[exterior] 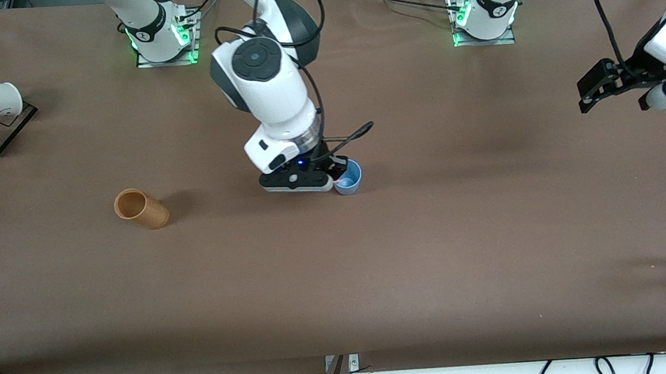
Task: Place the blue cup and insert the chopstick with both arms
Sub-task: 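Lower the pink chopstick into the blue cup and open the right gripper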
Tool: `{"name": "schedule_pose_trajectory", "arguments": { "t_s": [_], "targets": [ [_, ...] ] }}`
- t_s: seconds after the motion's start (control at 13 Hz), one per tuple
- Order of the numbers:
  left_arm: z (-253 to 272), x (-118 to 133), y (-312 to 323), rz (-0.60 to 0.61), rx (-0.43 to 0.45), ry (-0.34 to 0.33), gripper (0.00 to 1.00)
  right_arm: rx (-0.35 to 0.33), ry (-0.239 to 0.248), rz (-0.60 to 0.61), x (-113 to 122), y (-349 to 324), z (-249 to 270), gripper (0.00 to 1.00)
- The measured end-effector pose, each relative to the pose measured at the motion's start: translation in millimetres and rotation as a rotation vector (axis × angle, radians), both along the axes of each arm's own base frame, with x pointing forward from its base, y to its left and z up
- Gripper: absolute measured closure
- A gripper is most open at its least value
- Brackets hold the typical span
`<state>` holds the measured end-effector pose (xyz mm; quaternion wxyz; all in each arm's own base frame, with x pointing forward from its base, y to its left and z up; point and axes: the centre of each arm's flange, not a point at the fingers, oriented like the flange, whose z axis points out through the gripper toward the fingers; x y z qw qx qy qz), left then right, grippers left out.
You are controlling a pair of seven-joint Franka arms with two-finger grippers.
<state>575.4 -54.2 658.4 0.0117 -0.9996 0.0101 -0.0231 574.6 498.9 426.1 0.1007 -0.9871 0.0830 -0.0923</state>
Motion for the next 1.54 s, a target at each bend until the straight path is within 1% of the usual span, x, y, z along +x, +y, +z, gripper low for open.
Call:
{"name": "schedule_pose_trajectory", "arguments": {
  "t_s": [0.15,0.38,0.54,0.62,0.85,0.92,1.0,1.08,1.15,1.23,1.38,1.54],
  "targets": [
    [-3.2,-2.6,16.9,0.030,-0.019,0.018,0.00,-0.006,0.005,0.004,-4.2,11.1,-14.5,0.92],
    [-13.9,-5.2,29.5,0.054,-0.026,0.061,0.00,-0.011,0.008,0.004,-3.8,11.5,-18.5,0.92],
    [-15.6,-7.2,32.3,0.034,-0.025,0.073,0.00,-0.019,0.016,0.010,-7.4,15.3,-24.6,0.91],
    [-16.0,-8.2,32.2,0.013,-0.025,0.079,0.00,-0.024,0.020,0.014,-9.5,17.6,-28.7,0.85],
    [-16.7,-10.5,27.5,-0.018,-0.027,0.094,0.00,-0.060,0.026,0.016,-7.6,12.9,-34.0,0.52],
    [-16.9,-10.6,22.6,-0.028,-0.030,0.094,0.00,-0.085,0.043,0.013,-6.1,7.4,-34.8,0.40],
    [-17.0,-10.9,16.8,-0.038,-0.035,0.095,0.00,-0.109,0.056,0.014,-3.0,0.1,-33.0,0.31],
    [-17.3,-11.1,12.6,-0.045,-0.037,0.096,0.00,-0.135,0.071,0.021,1.7,-10.3,-26.8,0.19],
    [-17.4,-11.2,10.7,-0.049,-0.037,0.096,0.00,-0.165,0.090,0.037,9.9,-27.6,-16.2,0.08],
    [-17.4,-11.2,10.7,-0.049,-0.037,0.096,0.00,-0.190,0.113,0.066,21.6,-53.0,0.5,0.00],
    [-17.4,-10.8,17.0,-0.037,-0.037,0.096,0.00,-0.220,0.165,0.145,49.0,-128.8,43.0,0.00],
    [-17.4,-10.1,29.8,-0.015,-0.039,0.095,0.00,-0.197,0.205,0.213,64.9,-205.8,85.0,0.00]
  ]
}}
